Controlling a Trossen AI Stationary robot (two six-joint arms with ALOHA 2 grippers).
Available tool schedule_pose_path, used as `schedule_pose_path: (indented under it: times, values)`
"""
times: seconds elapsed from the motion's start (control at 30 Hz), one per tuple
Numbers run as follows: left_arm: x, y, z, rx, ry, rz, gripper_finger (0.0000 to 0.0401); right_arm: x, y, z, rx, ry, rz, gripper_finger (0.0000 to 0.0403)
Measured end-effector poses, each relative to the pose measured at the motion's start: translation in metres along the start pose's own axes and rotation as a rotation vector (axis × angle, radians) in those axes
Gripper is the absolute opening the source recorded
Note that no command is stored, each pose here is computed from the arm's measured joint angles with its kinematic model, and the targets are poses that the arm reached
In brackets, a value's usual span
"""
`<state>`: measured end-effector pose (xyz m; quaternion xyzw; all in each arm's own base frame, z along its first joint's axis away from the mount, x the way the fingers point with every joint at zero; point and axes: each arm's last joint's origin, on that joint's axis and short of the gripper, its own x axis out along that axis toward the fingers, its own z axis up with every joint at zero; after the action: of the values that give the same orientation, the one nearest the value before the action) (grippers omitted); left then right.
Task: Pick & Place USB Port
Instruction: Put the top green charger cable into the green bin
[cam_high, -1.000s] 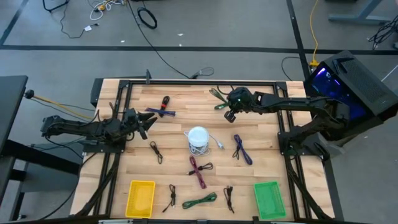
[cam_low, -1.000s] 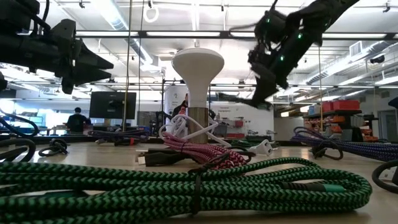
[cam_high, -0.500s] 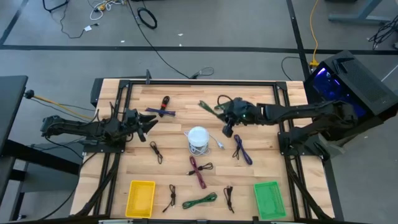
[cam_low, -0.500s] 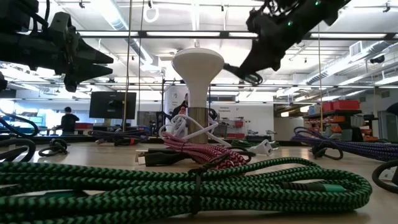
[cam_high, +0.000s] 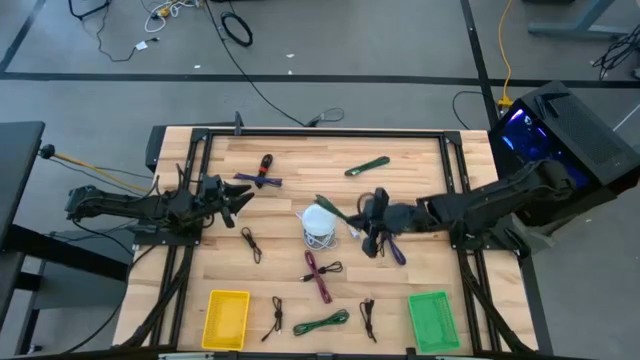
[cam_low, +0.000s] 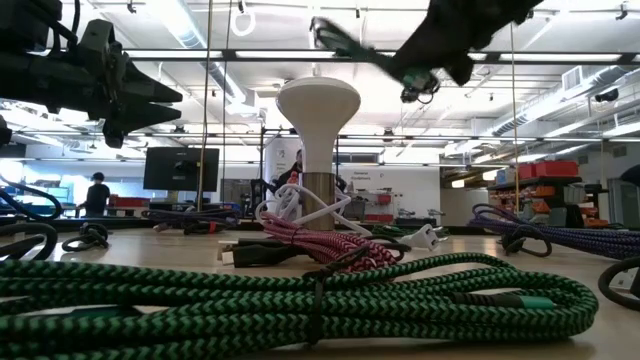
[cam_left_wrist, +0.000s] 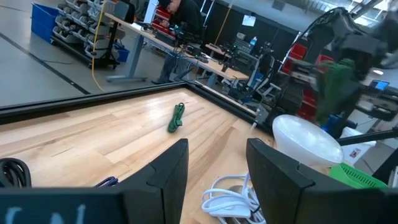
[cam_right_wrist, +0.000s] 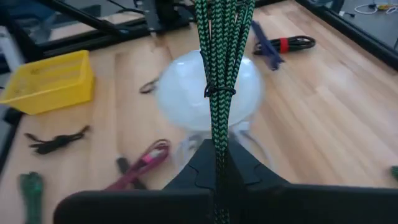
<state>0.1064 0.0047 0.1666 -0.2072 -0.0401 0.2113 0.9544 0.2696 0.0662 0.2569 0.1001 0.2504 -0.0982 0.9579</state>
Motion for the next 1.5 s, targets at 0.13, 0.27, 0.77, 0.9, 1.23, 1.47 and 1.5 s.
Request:
schedule_pose_path:
  times: [0.13, 0.27, 0.77, 0.9, 1.23, 1.47, 1.5]
  values:
    - [0.0, 0.0, 0.0, 0.0, 0.0, 0.0, 0.0167, -0.012, 0.023, -0.005, 0.041, -0.032, 0.009, 0.0004]
    - [0.0, 0.0, 0.0, 0.0, 0.0, 0.0, 0.0167, -0.028, 0.045, -0.011, 0.092, -0.066, -0.012, 0.0004]
    - [0.0, 0.0, 0.0, -0.002, 0.004, -0.007, 0.0167, -0.076, 0.12, -0.021, 0.165, -0.001, -0.109, 0.0004]
    - [0.0, 0.0, 0.0, -0.002, 0.004, -0.007, 0.0167, -0.082, 0.136, -0.021, 0.21, 0.123, -0.156, 0.0004]
    - [0.0, 0.0, 0.0, -0.003, 0.004, -0.008, 0.0167, -0.097, 0.175, -0.033, 0.4, 0.5, -0.297, 0.0004]
    - [0.0, 0.0, 0.0, -0.002, 0.005, -0.01, 0.0167, -0.116, 0.188, -0.059, 0.591, 0.641, -0.429, 0.0004]
    - [0.0, 0.0, 0.0, -0.002, 0.007, -0.014, 0.0167, -0.119, 0.19, -0.063, 0.618, 0.659, -0.448, 0.0004]
